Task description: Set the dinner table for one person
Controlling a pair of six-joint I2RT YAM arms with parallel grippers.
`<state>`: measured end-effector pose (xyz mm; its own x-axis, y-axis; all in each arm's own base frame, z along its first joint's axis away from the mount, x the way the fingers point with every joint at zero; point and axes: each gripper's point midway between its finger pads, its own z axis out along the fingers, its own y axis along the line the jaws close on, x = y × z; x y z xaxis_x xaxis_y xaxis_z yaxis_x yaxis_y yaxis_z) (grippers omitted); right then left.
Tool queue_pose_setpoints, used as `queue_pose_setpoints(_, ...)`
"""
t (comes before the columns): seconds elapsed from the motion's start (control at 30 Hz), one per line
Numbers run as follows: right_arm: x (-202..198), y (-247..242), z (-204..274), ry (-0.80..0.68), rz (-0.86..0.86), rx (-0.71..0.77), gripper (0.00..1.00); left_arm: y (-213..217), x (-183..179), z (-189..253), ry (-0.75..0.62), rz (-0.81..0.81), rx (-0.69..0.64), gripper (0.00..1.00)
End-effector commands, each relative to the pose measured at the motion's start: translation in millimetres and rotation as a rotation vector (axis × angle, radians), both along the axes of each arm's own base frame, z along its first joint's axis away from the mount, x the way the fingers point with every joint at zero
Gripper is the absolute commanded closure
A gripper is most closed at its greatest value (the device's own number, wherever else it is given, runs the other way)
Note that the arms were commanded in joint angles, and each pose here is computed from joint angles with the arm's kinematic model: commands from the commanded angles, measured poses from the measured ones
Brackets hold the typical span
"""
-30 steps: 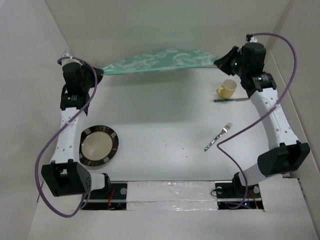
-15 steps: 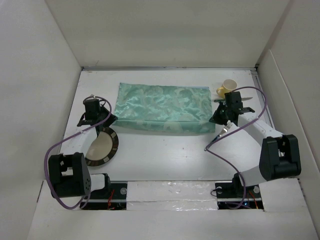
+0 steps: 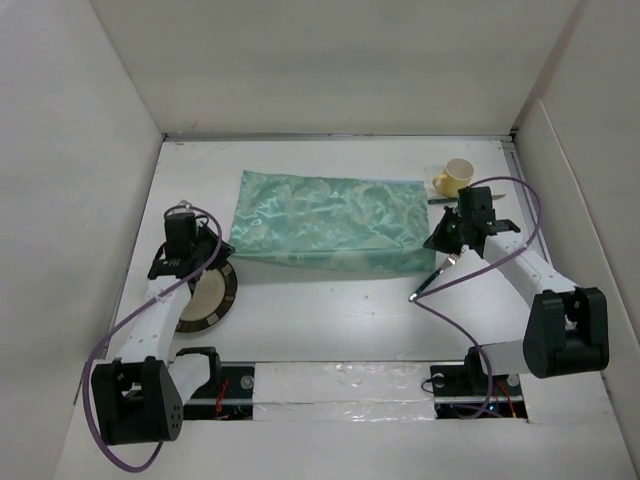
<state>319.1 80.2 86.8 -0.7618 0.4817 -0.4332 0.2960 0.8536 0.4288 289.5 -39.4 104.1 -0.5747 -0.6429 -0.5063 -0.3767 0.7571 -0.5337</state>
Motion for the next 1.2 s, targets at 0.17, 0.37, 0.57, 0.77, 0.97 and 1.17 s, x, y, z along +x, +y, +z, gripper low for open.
queue_pose_setpoints(0.17, 68, 14, 222, -0.505, -0.015, 0.047, 1.00, 6, 72, 191, -0.408, 0.008, 0.000, 1.00)
queue_pose_setpoints(0.37, 11, 8, 385, -0.864, -0.055, 0.039, 1.00, 8, 60, 360, -0.716, 0.012, 0.032, 1.00)
queue_pose_setpoints(0.57, -10, -8, 446, -0.966, -0.089, -0.008, 1.00, 4, 52, 421, -0.835, -0.005, 0.026, 1.00)
queue_pose_setpoints(0.77, 46, -13, 434, -0.930, -0.103, -0.044, 1.00, 10, 86, 384, -0.769, 0.020, 0.031, 1.00)
queue_pose_setpoints(0.97, 118, -12, 405, -0.878, -0.101, -0.032, 1.00, 14, 131, 353, -0.726, 0.035, 0.022, 1.00)
queue_pose_setpoints(1.17, 177, 8, 399, -0.858, -0.064, 0.043, 1.00, 26, 181, 351, -0.708, 0.064, -0.005, 1.00)
